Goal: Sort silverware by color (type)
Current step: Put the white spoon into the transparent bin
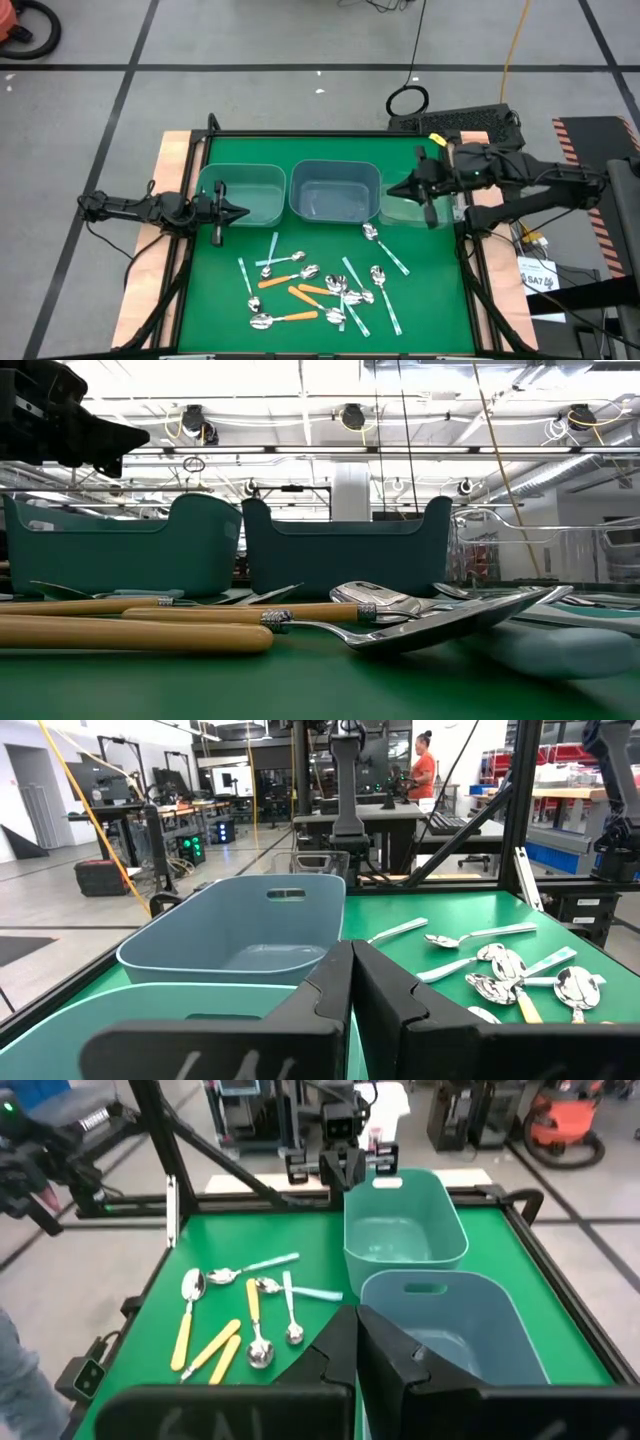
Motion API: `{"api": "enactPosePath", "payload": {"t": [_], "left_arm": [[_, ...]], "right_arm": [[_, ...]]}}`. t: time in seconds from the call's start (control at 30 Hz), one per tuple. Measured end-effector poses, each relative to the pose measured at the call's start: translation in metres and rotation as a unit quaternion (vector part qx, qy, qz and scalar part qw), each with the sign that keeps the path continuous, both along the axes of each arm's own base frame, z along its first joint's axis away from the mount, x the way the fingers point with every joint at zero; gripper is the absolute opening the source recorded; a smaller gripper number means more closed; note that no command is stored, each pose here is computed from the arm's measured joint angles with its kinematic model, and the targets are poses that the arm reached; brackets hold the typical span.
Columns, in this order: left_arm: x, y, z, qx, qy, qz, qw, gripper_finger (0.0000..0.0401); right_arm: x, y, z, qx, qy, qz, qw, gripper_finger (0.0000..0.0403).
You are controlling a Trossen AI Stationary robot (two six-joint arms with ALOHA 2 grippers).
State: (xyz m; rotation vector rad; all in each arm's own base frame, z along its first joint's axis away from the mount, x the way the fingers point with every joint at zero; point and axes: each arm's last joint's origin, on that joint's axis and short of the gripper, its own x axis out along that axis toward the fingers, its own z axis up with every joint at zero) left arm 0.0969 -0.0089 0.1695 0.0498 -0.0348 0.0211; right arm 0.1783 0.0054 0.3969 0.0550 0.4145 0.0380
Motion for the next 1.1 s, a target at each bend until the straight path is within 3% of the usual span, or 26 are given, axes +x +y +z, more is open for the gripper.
{"api": "enactPosePath", "payload": {"t": [0.37, 0.57, 0.7, 0.8, 0.93, 1.1], "left_arm": [[-0.002, 0.000, 0.007, -0.005, -0.006, 0.000, 1.000, 0.0017], [-0.002, 0.000, 0.007, -0.005, -0.007, 0.000, 1.000, 0.0017], [-0.002, 0.000, 0.008, -0.005, -0.008, 0.000, 1.000, 0.0017], [-0.002, 0.000, 0.007, -0.028, -0.005, -0.001, 1.000, 0.0017], [-0.002, 0.000, 0.007, -0.089, -0.006, -0.005, 0.996, 0.0017], [-0.004, 0.000, 0.024, -0.115, -0.025, -0.010, 0.993, 0.0017]], "right_arm": [[0.029, 0.011, 0.017, 0.028, 0.036, 0.012, 0.999, 0.0000], [0.046, 0.029, 0.006, 0.095, 0.089, 0.007, 0.991, 0.0000], [0.054, 0.043, -0.004, 0.171, 0.128, -0.017, 0.977, 0.0000], [0.060, 0.054, -0.012, 0.206, 0.161, -0.031, 0.965, 0.0000], [0.064, 0.069, -0.025, 0.199, 0.209, -0.024, 0.957, 0.0000], [0.068, 0.087, -0.042, 0.215, 0.272, -0.043, 0.937, 0.0000]]}}
